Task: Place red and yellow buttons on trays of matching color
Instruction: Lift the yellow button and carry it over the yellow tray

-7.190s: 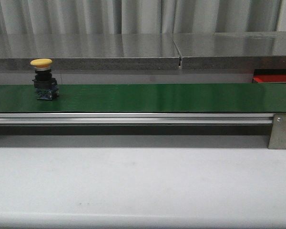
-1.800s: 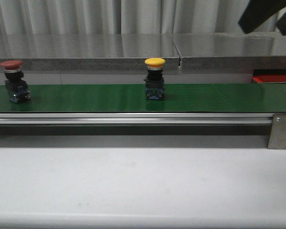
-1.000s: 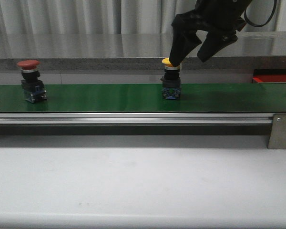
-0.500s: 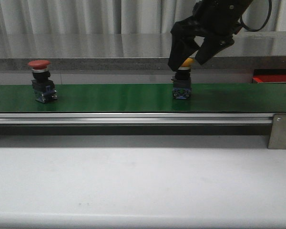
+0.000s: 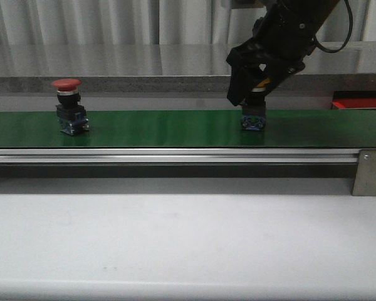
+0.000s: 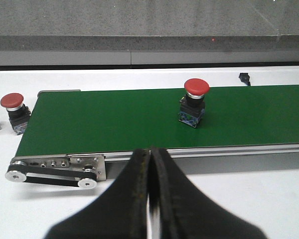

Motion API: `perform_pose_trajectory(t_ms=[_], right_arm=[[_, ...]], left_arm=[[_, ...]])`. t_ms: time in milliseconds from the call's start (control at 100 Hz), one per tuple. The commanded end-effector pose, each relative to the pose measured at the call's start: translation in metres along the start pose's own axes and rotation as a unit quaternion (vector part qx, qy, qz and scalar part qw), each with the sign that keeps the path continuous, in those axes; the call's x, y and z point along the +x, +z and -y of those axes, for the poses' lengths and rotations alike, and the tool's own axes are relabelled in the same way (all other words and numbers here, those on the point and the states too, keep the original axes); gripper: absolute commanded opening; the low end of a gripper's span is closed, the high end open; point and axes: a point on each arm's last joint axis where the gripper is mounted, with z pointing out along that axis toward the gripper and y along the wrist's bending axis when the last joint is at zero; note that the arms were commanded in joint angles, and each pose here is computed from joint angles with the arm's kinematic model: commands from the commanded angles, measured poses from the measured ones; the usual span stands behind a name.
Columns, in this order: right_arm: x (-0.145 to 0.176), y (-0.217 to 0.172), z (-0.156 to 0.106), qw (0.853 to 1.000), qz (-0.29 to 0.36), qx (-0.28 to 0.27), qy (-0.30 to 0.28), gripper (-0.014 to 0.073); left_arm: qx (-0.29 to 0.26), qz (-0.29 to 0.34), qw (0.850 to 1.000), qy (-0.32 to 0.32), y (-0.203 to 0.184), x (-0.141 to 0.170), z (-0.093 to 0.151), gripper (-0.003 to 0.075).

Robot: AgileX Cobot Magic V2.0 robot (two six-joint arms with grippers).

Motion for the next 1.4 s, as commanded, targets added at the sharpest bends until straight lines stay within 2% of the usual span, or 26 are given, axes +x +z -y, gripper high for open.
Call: perform_pose_trajectory(t_ms=[0,70,140,300,480,730,870,1090,1390], right_arm=[[-0.019,-0.028,-0.001,0.999,0.049,0.015,-0.014,0.0316],[-0.018,-0.03,-0.002,0.999,0.039,0.012,-0.018,0.0183],[-0.019,-0.033,-0.001,0.999,0.025,0.011,-0.02,0.0132],[-0.027,-0.059,0.006,1.0,0.02,0.015,-0.007,0.0133],[-0.026,-0.121,0.022,0.998,0.042,0.04,0.017,0.0133],[0.007,-0.2,0.064,0.99,0.037,0.093,0.098,0.0133],[0.037,-0.224,0.08,0.982,0.027,0.118,0.147,0.0133],[0.094,-0.22,0.087,0.963,0.035,0.148,0.222,0.0133],[0.168,-0.163,0.076,0.941,0.013,0.155,0.301,0.0133]], left_arm=[[0.0,0.051,0.999,-0.008,-0.003,-0.015,0.001,-0.002],[0.0,0.051,0.999,-0.008,-0.003,-0.015,0.001,-0.002],[0.0,0.051,0.999,-0.008,-0.003,-0.015,0.001,-0.002],[0.0,0.051,0.999,-0.008,-0.003,-0.015,0.001,-0.002],[0.0,0.051,0.999,-0.008,-0.003,-0.015,0.001,-0.002],[0.0,0.051,0.999,-0.008,-0.003,-0.015,0.001,-0.002],[0.0,0.051,0.999,-0.008,-0.003,-0.015,0.001,-0.002],[0.0,0.051,0.999,-0.008,-0.003,-0.015,0.001,-0.002],[0.0,0.051,0.999,-0.008,-0.003,-0.015,0.001,-0.002]])
